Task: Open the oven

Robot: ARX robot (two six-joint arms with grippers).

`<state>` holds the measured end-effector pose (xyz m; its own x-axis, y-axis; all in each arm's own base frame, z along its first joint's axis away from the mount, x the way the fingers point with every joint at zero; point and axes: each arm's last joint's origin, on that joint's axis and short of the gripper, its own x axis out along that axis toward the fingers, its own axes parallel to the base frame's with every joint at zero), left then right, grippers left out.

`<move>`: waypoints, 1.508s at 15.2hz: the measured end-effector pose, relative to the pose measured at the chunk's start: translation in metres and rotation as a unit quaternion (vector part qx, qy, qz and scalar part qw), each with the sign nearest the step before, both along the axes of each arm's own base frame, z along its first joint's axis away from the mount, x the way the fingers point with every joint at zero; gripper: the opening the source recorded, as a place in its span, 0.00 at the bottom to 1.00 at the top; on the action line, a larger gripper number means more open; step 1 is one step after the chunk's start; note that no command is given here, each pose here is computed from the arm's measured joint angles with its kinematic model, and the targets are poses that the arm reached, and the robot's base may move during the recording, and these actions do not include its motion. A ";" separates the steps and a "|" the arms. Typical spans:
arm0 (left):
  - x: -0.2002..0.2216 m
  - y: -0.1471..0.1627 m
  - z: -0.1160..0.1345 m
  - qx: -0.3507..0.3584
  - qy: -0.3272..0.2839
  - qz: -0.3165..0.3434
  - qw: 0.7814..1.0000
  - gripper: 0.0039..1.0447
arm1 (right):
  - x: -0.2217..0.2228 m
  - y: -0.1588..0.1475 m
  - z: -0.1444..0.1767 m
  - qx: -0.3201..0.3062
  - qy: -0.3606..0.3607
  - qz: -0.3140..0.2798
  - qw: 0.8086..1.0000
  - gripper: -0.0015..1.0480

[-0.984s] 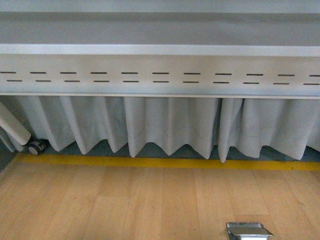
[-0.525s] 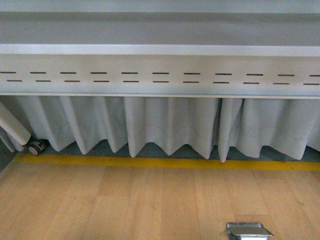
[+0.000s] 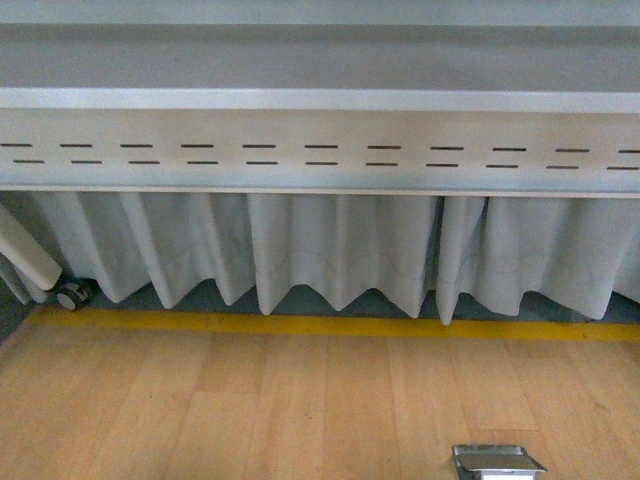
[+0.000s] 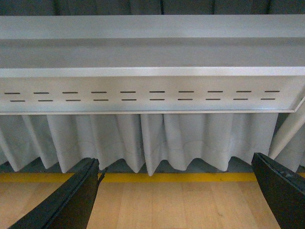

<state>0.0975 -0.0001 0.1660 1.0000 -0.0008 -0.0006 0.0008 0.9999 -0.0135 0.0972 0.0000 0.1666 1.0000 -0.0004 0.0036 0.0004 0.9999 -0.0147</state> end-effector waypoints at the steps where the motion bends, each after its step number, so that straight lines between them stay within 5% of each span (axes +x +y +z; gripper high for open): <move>1: 0.000 0.000 0.000 0.000 0.000 0.000 1.000 0.94 | 0.000 0.000 0.000 0.000 0.000 0.000 1.000 0.94; 23: 0.000 0.000 0.000 0.000 0.000 0.000 1.000 0.94 | 0.000 0.000 0.000 0.000 0.000 0.000 1.000 0.94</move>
<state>0.0975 -0.0001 0.1660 1.0000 -0.0008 -0.0006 0.0008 0.9999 -0.0135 0.0972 0.0000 0.1666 1.0000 0.0000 0.0036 0.0001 0.9999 -0.0147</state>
